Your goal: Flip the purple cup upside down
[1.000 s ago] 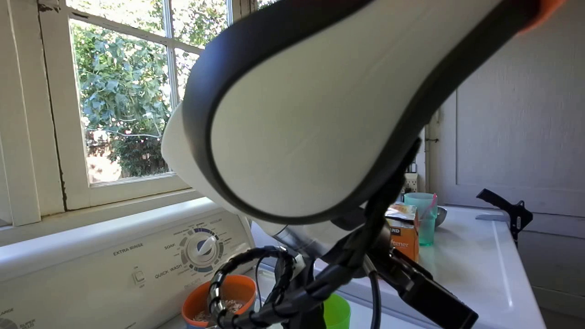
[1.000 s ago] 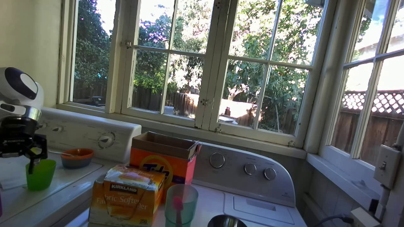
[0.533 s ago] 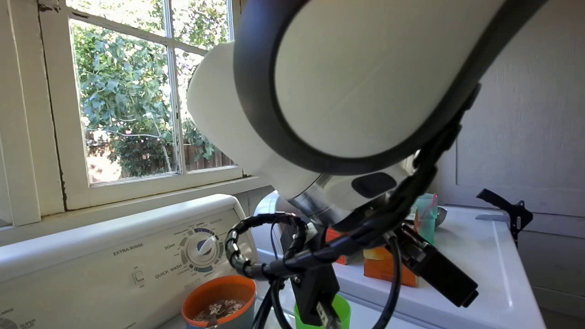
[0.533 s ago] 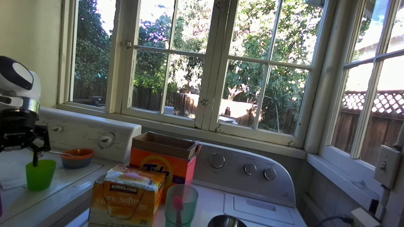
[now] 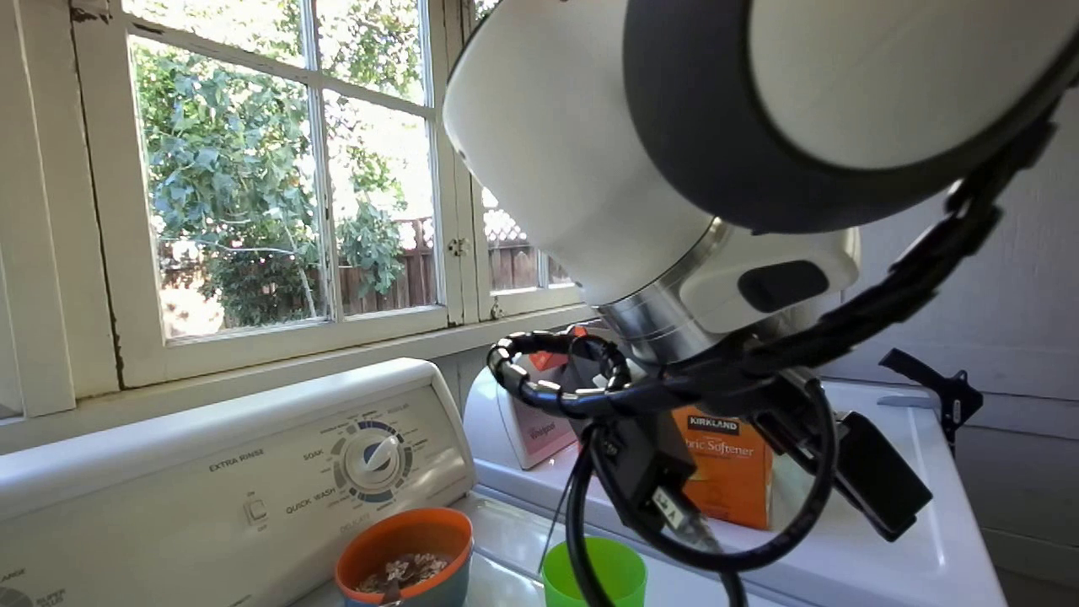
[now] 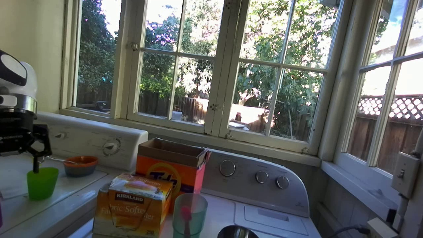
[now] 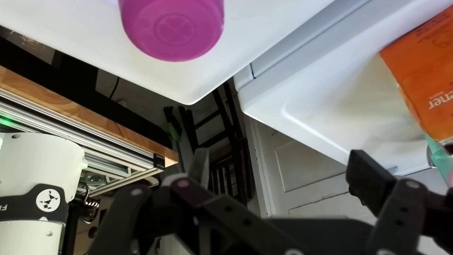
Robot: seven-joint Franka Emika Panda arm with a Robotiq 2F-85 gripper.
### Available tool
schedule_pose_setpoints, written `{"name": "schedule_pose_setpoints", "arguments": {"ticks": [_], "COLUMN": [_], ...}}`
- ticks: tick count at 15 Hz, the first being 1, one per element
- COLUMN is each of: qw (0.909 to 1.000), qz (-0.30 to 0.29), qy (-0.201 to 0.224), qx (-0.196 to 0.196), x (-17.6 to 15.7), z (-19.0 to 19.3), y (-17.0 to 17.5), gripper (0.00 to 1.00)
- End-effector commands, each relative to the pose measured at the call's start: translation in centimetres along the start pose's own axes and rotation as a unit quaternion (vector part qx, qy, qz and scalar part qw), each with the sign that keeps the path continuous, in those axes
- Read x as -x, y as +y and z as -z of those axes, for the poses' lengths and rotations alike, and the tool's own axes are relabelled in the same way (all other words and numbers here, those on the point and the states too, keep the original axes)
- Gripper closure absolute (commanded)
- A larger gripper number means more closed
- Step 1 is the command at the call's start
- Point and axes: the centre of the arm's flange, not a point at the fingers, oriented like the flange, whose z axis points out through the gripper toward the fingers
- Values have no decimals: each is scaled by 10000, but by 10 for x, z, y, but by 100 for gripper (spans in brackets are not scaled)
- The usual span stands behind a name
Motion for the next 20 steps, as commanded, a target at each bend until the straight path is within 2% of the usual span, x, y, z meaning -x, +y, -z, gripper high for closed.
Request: {"name": "schedule_pose_setpoints", "arguments": {"ticks": [1,5,9,15,17,20], "qw": [9988,9947,9880,9787,9739,9620], "qz": [-52,307,622,1126,1380,1865], "qy": [-323,-385,-656,-987,-1049,-1216], "qx": [-366,-898,-1255,-1402,-1463,-1580], "x": [-32,-53,-71,-95,-103,-114], "z": [-17,-29,-31,-36,-38,-37], "y": [22,25,30,29,28,27], "gripper": [0,0,0,0,0,0]}}
